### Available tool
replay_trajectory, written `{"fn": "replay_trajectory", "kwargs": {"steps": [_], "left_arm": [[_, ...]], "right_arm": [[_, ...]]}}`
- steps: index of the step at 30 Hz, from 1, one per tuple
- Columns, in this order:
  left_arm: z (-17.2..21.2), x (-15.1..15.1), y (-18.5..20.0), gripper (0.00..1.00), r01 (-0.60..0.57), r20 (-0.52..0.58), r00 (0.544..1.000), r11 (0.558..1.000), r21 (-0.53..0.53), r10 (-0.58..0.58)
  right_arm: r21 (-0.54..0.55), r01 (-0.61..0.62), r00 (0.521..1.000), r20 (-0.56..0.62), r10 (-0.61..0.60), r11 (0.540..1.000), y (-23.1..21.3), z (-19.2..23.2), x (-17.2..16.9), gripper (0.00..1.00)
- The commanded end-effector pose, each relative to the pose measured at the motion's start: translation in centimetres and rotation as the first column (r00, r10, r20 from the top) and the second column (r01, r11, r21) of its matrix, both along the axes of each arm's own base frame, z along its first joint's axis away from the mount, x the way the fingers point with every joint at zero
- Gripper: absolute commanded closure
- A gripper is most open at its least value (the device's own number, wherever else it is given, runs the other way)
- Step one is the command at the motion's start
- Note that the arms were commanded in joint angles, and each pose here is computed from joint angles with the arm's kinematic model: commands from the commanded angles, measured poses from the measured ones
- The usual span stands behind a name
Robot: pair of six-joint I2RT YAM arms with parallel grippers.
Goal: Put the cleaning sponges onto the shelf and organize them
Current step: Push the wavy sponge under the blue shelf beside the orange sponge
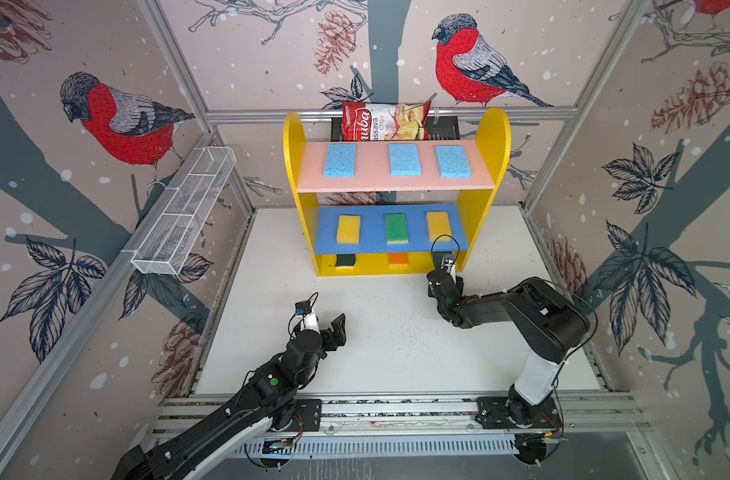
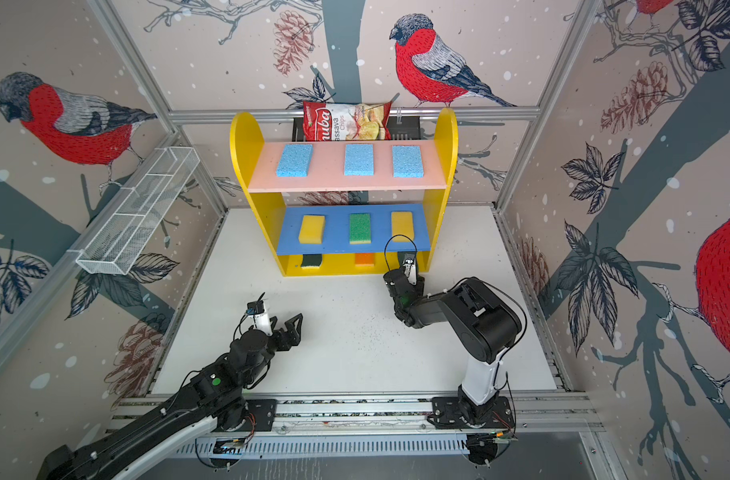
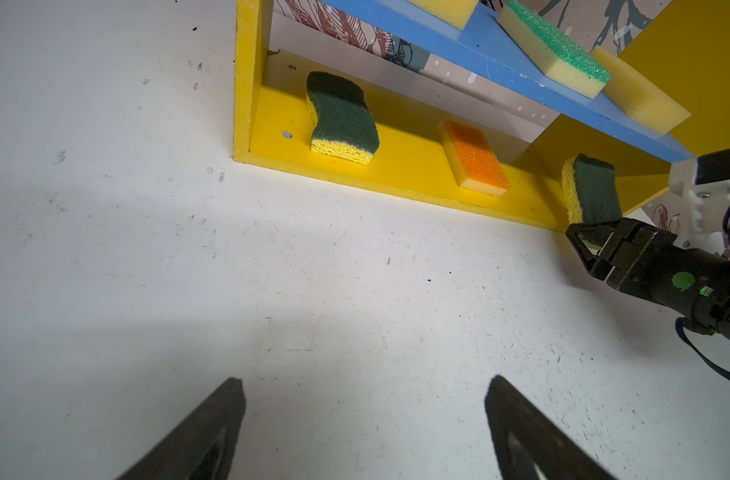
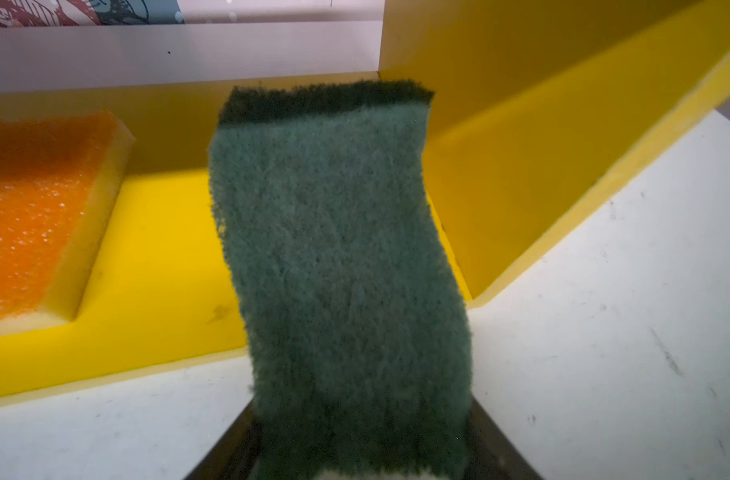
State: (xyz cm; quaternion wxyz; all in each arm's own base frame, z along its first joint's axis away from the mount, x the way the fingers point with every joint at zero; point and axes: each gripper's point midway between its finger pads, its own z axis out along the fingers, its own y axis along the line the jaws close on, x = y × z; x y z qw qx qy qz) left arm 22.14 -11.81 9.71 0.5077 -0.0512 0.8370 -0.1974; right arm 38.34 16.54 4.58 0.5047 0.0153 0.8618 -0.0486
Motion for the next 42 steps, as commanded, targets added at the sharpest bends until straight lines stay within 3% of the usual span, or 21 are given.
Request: {"fn": "replay_trajectory", "kwargs": {"steps": [1,18,38,42], "left_arm": [[0.7,0.3,0.0,0.09,-0.014,0.025,1.0,1.0,-0.028,0.014],[0.0,0.1,0.2,0.09,-0.026,0.019,0.999,0.999,-0.047,0.027],[-0.1,0.0,0.3,0.09,-0.028,0.014,0.999,0.998,-0.052,0.028],[-0.4,0.0,0.3,0.09,-0.029,0.01,1.0,0.998,-0.054,0.029]], "right_arm": [[-0.009,-0.004,0.999,0.046,0.004,1.0,0.3,1.3,0.7,0.39],[-0.015,-0.05,0.998,-0.023,0.05,0.999,1.5,0.0,1.5,0.33],[-0.015,0.005,0.999,0.039,-0.004,1.0,0.6,1.7,2.4,0.34],[0.007,-0.001,0.999,0.055,0.0,1.0,0.7,2.1,2.4,0.27]]}}
